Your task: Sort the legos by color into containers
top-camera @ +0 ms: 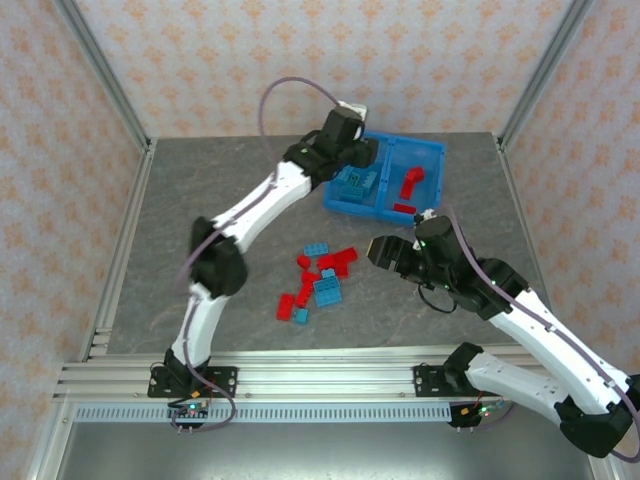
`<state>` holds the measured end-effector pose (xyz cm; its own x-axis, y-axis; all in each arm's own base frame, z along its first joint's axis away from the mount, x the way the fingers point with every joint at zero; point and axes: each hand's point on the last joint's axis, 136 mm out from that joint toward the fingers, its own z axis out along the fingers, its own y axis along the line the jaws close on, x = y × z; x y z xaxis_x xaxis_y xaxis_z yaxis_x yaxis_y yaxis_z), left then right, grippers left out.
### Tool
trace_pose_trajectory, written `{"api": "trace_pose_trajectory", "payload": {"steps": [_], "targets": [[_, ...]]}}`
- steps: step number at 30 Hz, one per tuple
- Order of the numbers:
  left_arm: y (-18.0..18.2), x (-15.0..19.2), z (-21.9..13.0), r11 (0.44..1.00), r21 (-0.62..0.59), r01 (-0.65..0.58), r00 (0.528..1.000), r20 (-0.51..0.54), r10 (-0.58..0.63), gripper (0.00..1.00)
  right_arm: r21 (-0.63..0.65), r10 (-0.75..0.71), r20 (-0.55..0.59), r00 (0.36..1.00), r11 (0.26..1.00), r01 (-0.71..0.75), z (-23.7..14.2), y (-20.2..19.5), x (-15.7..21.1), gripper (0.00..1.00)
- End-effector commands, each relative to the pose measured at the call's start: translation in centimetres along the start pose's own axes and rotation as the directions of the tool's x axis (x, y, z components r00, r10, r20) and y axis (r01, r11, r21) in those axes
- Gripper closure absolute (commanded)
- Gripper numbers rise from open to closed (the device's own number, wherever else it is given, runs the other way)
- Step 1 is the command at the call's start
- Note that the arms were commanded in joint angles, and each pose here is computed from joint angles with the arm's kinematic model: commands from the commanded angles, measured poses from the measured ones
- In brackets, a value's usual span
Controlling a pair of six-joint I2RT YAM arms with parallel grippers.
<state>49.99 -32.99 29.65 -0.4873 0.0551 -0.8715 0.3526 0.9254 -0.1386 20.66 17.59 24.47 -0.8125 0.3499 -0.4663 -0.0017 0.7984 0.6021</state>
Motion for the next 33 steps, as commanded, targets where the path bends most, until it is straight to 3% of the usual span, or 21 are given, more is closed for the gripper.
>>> {"api": "trace_pose_trajectory", "payload": {"steps": [1,4,7,10,13,14,17,20,22,27,33], "targets": [[-2.4,-5.8,-12.4,0.987,0.139,-0.082,0.963,0.267,0.042,0.28,0.057,0.006,0.009,1.0,0.998,-0.006,0.6,-1.1,0.0,0.21],[-2.5,-2.8,-19.3,0.95,0.214,-0.227,0.944,0.29,0.16,0.16,0.052,0.019,-0.038,0.999,0.998,-0.017,2.3,-0.7,0.7,0.21],[-2.7,1.8,-25.2,0.857,0.272,-0.437,0.883,0.312,0.351,0.02,0.036,0.016,-0.089,0.996,0.999,-0.013,4.7,-0.3,1.8,0.22],[-2.8,8.4,-29.5,0.665,0.366,-0.651,0.759,0.318,0.568,0.0,0.094,-0.018,-0.12,0.993,0.995,0.029,7.1,-1.1,2.4,0.22],[-0.8,15.4,-30.4,0.487,0.395,-0.779,0.606,0.275,0.747,0.0,0.198,-0.069,-0.127,0.99,0.976,0.093,9.5,-2.7,2.2,0.21],[0.1,17.2,-29.9,0.456,0.381,-0.804,0.565,0.254,0.785,0.0,0.238,-0.064,-0.132,0.989,0.967,0.094,10.5,-3.2,2.1,0.21],[2.0,19.4,-27.3,0.487,0.279,-0.827,0.55,0.231,0.802,0.0,0.404,0.12,-0.03,0.992,0.909,-0.098,12.4,-5.5,1.3,0.16],[2.1,21.1,-25.9,0.493,0.277,-0.825,0.556,0.238,0.796,0.0,0.408,0.312,0.023,0.95,0.864,-0.294,15.3,-4.9,1.6,0.16],[2.0,21.2,-25.6,0.519,0.29,-0.804,0.584,0.226,0.779,0.0,0.44,0.389,0.06,0.919,0.816,-0.374,16.8,-5.0,1.6,0.16],[2.8,23.5,-24.1,0.517,0.294,-0.804,0.578,0.18,0.796,0.0,0.491,0.396,0.147,0.906,0.766,-0.414,19.3,-5.3,0.3,0.15],[2.4,24.1,-24.7,0.485,0.296,-0.823,0.554,0.235,0.798,0.0,0.529,0.429,0.14,0.892,0.73,-0.434,22.6,-5.7,1.1,0.15]]}}
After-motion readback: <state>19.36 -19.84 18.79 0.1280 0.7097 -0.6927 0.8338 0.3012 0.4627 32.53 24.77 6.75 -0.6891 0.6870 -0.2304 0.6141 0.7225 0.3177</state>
